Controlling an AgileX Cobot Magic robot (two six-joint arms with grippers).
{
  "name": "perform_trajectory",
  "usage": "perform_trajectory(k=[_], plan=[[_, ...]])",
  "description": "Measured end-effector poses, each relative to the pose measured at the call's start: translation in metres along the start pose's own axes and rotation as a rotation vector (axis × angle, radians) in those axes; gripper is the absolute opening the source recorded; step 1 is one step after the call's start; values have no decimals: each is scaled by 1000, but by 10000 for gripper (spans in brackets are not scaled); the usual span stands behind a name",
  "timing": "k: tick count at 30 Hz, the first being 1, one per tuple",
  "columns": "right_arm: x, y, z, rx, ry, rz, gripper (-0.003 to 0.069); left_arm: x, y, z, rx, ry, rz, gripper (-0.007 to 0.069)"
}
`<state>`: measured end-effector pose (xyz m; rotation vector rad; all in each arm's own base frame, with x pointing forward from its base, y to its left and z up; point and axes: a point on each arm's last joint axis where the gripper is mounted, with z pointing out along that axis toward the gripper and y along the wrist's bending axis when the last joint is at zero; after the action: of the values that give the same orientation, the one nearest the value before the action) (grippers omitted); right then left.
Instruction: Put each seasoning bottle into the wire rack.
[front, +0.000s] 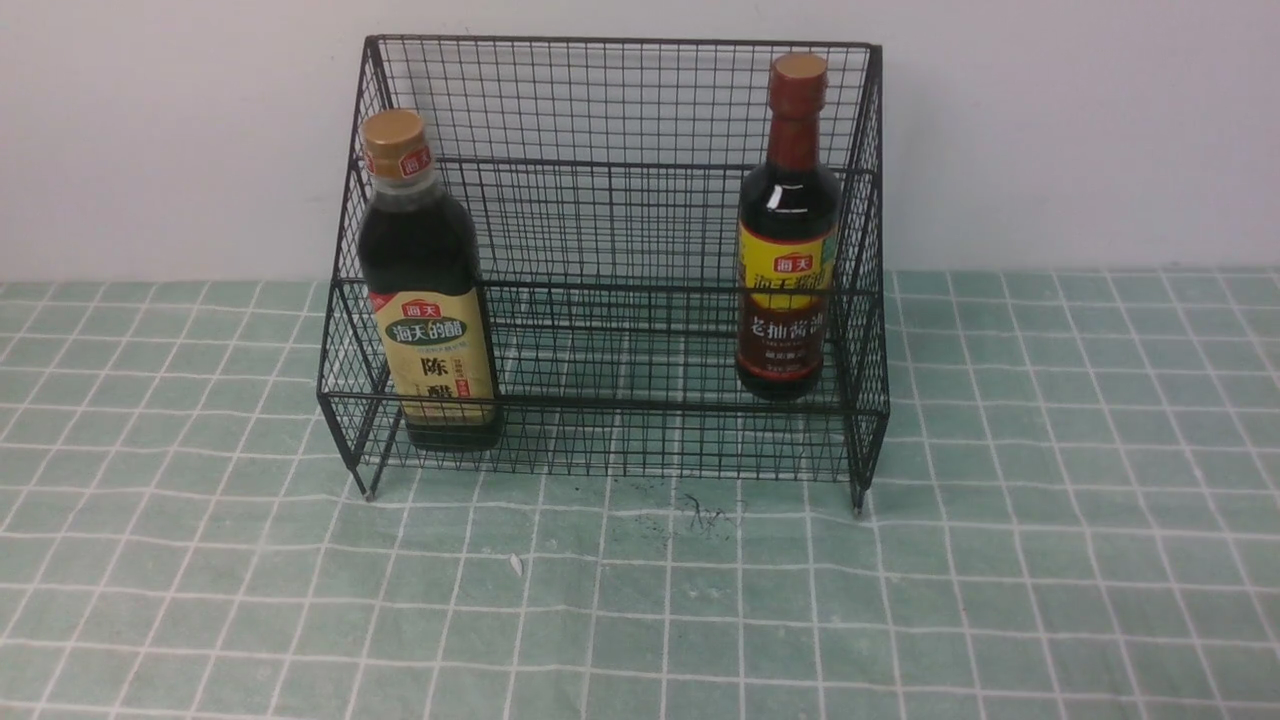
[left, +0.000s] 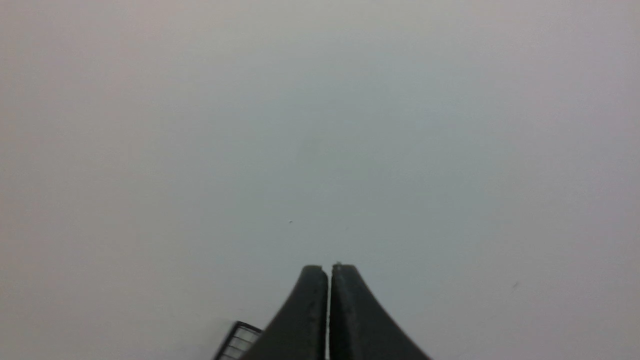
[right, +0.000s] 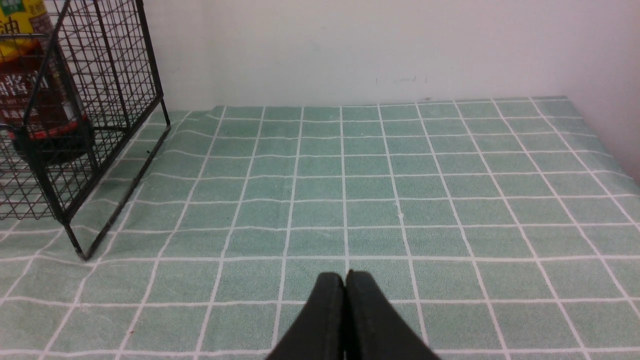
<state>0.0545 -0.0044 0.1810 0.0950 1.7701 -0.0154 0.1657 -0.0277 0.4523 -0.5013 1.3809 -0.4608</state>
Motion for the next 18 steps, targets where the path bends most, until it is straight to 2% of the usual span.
perform_trajectory(k=[1, 5, 12, 18], plan=[[0, 0, 0, 0, 0, 0, -13, -3, 1, -4, 1, -9, -126, -6], [0, 0, 0, 0, 0, 0, -13, -4, -2, -7, 39, 2, -347, -6], [0, 0, 0, 0, 0, 0, -13, -6, -7, -12, 105, 38, -587, -6], [0, 0, 0, 0, 0, 0, -13, -21, -7, -31, 167, 11, -671, -6]])
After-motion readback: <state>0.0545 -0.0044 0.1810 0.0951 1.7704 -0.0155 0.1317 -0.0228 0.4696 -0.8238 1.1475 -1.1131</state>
